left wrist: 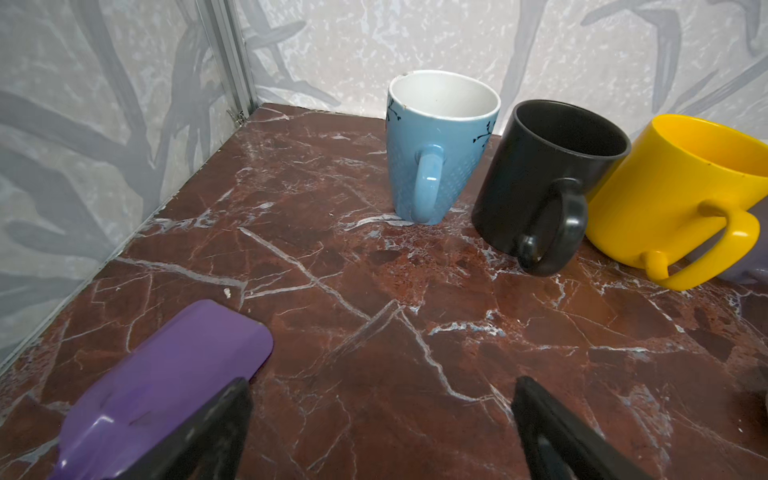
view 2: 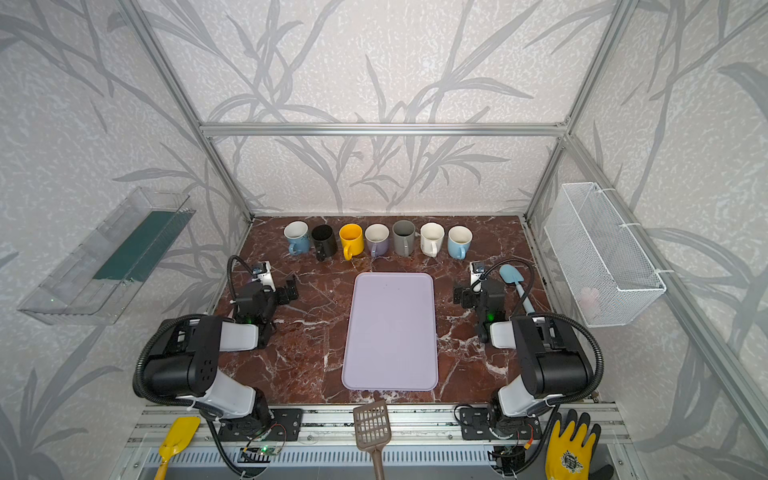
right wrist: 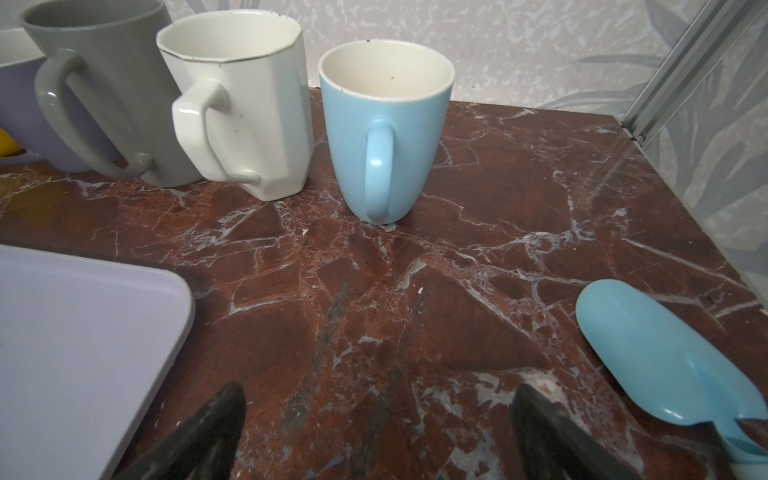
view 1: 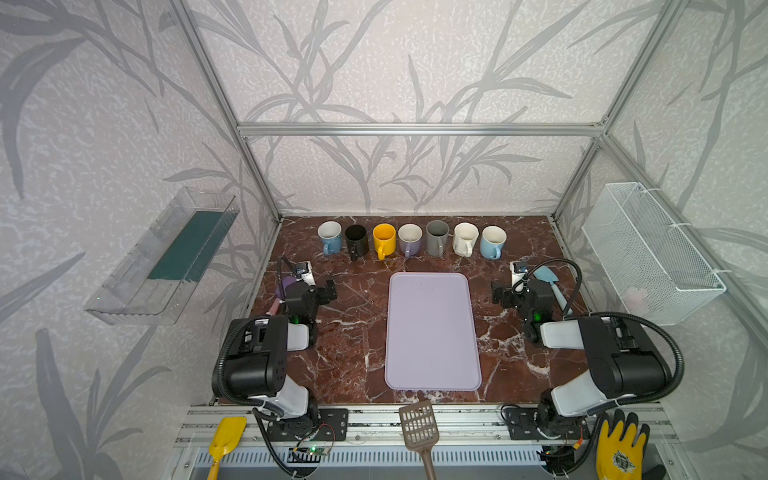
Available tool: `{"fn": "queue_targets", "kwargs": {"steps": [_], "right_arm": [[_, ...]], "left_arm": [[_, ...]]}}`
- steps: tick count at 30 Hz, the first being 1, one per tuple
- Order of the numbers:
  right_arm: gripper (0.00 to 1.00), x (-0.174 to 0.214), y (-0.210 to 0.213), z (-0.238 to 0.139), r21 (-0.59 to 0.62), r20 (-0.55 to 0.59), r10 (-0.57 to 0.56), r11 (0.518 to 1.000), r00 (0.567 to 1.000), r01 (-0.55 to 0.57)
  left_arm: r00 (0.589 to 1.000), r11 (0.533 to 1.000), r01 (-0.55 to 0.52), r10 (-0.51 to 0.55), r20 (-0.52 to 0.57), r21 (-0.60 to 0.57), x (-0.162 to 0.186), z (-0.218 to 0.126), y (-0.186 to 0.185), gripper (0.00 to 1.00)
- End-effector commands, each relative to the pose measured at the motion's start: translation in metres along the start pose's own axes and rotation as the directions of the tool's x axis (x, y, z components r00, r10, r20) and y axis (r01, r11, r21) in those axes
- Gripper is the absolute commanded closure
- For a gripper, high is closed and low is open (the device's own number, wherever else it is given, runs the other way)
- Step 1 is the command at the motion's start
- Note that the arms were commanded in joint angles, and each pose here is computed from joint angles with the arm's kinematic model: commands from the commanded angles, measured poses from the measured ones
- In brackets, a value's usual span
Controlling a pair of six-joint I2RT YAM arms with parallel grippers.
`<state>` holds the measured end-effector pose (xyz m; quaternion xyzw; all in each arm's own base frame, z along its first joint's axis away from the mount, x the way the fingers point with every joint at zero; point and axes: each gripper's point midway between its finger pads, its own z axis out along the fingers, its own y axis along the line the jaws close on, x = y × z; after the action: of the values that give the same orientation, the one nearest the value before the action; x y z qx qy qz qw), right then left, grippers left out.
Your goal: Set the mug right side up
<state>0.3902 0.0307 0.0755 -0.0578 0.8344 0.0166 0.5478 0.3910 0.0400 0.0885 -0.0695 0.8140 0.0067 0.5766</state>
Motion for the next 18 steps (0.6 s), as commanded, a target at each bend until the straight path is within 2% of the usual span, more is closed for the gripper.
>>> {"fn": "queue_targets", "kwargs": {"steps": [1,18], "right_arm": [[0.01,-0.0166,0.0008,0.0012,0.017,0.036,-0.026,1.000,0.999,0.026],[0.01,-0.0164,0.0019,0.0016,0.023,0.033,-0.034,0.999,0.999,0.033]], "left_arm": [[0.999,0.999,-0.025,0.025,0.027,0.025,-0.0078,0.0020,-0.0054,0.01],[0.999,0.999,-0.026,0.026,0.026,0.022,-0.0077,0.0019,-0.0050,0.01]]}}
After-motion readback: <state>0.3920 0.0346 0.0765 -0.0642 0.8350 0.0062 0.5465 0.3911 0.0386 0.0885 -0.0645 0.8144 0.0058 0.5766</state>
